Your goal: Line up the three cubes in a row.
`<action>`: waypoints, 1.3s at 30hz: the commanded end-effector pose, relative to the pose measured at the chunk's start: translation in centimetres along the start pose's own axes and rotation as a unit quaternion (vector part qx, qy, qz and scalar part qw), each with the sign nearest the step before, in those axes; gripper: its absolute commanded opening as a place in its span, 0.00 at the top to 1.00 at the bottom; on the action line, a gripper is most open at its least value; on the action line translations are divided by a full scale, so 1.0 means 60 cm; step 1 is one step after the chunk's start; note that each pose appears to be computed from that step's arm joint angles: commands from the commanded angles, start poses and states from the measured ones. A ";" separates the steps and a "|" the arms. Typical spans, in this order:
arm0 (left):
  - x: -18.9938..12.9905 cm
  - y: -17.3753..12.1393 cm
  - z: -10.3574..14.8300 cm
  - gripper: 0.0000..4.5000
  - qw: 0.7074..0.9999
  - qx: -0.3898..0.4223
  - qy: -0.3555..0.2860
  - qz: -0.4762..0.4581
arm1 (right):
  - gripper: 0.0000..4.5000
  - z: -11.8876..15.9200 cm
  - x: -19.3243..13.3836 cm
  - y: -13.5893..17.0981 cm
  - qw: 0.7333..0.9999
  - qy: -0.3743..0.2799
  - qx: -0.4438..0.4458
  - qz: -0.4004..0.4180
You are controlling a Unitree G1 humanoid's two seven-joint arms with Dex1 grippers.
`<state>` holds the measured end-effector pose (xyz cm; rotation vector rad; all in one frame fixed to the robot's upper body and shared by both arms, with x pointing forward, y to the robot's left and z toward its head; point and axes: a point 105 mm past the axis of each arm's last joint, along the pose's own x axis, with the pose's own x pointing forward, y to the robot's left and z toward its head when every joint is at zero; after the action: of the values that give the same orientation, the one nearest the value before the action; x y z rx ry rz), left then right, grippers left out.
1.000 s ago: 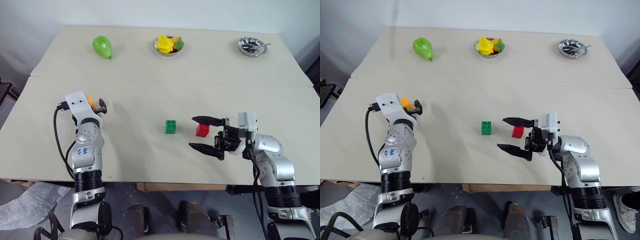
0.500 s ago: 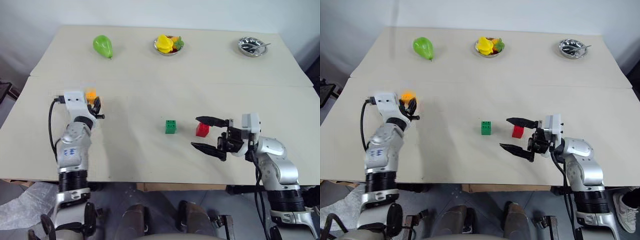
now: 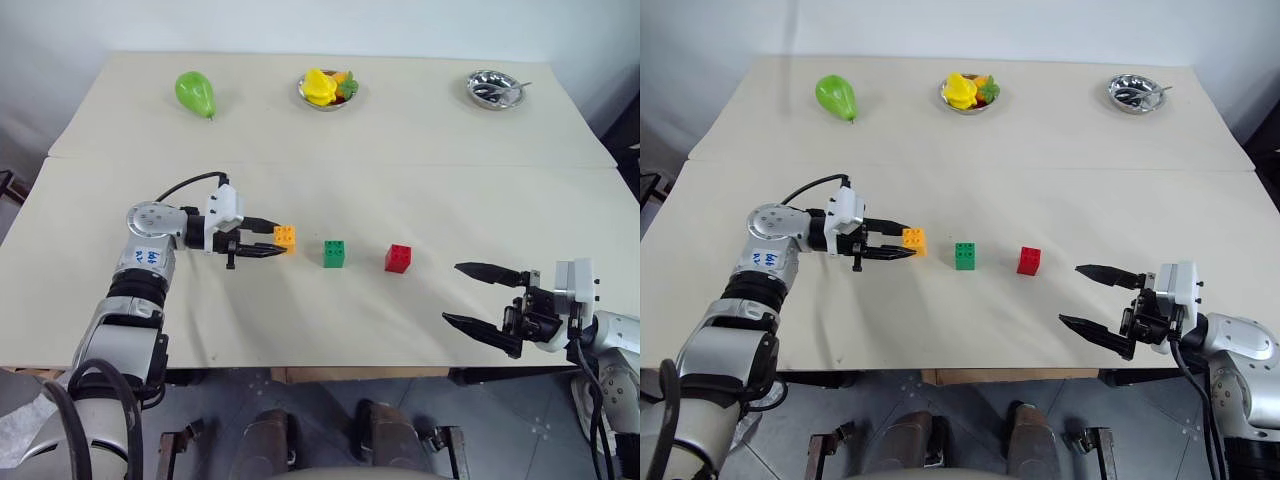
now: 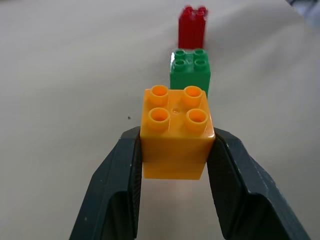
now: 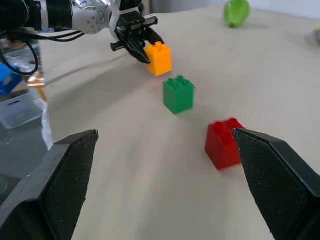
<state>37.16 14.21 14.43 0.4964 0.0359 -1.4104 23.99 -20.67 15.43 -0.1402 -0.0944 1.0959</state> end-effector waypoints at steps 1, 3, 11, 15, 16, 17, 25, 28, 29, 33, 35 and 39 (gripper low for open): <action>-0.003 -0.001 -0.014 0.67 0.999 0.006 0.032 -0.010 | 0.00 0.021 0.006 0.014 1.000 -0.025 -0.019 -0.002; -0.003 0.002 -0.015 0.67 0.999 0.004 0.035 -0.006 | 0.00 0.020 0.007 0.018 1.000 -0.025 -0.018 -0.005; -0.012 0.002 -0.012 0.67 0.999 -0.006 0.029 -0.013 | 0.00 0.017 0.005 0.022 1.000 -0.021 -0.015 -0.008; -0.028 -0.001 -0.009 0.67 0.999 -0.003 0.028 -0.021 | 0.00 0.014 -0.004 0.013 1.000 -0.012 -0.015 -0.009; -0.034 -0.001 -0.010 0.67 0.999 -0.004 0.030 -0.021 | 0.00 0.012 -0.007 0.010 1.000 -0.009 -0.016 -0.010; -0.037 -0.002 -0.011 0.67 0.999 -0.004 0.031 -0.020 | 0.00 0.011 -0.009 0.007 1.000 -0.007 -0.016 -0.010; -0.032 -0.004 -0.023 0.67 0.999 -0.021 0.033 -0.009 | 0.00 0.002 -0.007 -0.002 1.000 0.000 -0.015 -0.002; -0.028 -0.001 -0.022 0.51 0.999 -0.020 0.030 -0.002 | 0.00 -0.002 -0.006 0.001 1.000 0.002 -0.011 0.006; -0.027 0.000 -0.022 0.46 0.999 -0.016 0.030 0.002 | 0.00 -0.003 -0.006 0.001 1.000 0.003 -0.010 0.008; -0.033 0.000 -0.026 0.19 0.999 -0.016 0.035 0.007 | 0.00 -0.004 -0.005 0.004 1.000 0.005 -0.006 0.018; -0.047 -0.003 -0.025 0.05 0.999 -0.008 0.035 0.007 | 0.00 -0.003 -0.006 0.005 1.000 0.007 -0.004 0.022; -0.116 -0.014 -0.003 0.00 1.000 0.001 -0.009 0.022 | 0.00 -0.001 -0.017 0.001 0.999 0.017 -0.003 0.033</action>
<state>36.17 19.91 14.17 0.4908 0.0868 -1.3169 23.58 -21.13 14.71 -0.1583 -0.0468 1.1547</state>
